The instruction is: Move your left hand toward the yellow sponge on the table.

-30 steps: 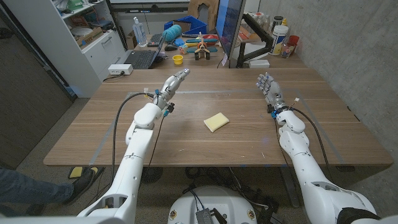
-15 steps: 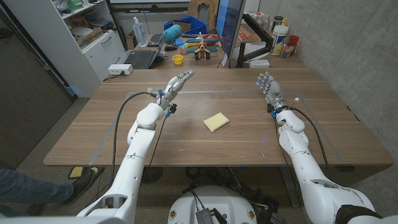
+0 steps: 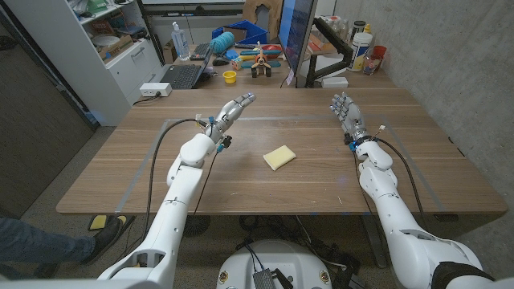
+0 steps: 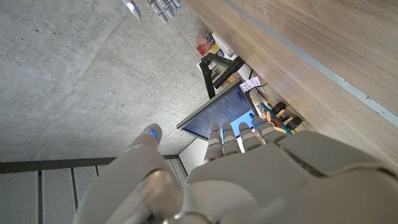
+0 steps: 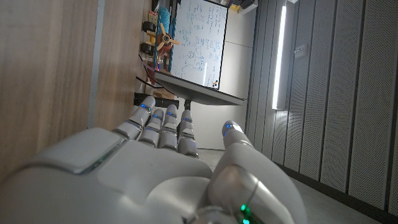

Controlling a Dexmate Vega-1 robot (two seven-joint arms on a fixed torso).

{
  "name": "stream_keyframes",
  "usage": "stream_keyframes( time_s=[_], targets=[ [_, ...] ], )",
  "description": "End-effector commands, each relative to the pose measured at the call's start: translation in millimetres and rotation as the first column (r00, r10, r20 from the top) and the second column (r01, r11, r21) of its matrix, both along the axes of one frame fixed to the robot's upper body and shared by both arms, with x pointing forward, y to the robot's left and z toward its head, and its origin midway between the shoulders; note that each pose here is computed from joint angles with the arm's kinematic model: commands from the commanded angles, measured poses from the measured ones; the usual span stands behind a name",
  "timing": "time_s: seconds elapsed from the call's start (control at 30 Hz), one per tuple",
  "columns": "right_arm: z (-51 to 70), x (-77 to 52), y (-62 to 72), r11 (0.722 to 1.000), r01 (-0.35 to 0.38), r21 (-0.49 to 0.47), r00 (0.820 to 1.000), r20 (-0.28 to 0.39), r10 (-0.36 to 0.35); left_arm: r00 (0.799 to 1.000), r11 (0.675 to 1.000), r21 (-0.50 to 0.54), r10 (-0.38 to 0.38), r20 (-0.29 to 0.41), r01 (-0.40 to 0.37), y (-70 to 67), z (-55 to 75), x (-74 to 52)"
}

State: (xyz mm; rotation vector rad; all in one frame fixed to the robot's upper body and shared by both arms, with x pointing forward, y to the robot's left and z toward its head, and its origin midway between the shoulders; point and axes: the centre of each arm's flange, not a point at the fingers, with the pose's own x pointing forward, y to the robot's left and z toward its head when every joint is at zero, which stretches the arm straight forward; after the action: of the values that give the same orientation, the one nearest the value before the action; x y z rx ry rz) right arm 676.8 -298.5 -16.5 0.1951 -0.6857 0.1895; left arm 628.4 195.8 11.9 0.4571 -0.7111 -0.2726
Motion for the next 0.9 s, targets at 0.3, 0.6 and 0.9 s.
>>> stream_keyframes(
  time_s=[0.3,0.6,0.9],
  targets=[
    [2.7,-1.9,-0.8,1.000,0.000,0.003,1.000,0.011,0.000,1.000,0.997,0.074,-0.009,0.002,0.009,-16.0,-0.8,-2.2],
    [2.9,-1.7,-1.4,1.000,-0.001,0.005,1.000,0.013,0.001,1.000,0.994,0.105,-0.010,0.008,0.009,-21.6,0.4,-3.6],
    [2.9,-0.7,-1.5,1.000,-0.003,0.008,1.000,0.015,0.003,1.000,0.993,0.114,-0.010,0.014,0.009,-22.7,-0.3,-5.7]
  ],
)
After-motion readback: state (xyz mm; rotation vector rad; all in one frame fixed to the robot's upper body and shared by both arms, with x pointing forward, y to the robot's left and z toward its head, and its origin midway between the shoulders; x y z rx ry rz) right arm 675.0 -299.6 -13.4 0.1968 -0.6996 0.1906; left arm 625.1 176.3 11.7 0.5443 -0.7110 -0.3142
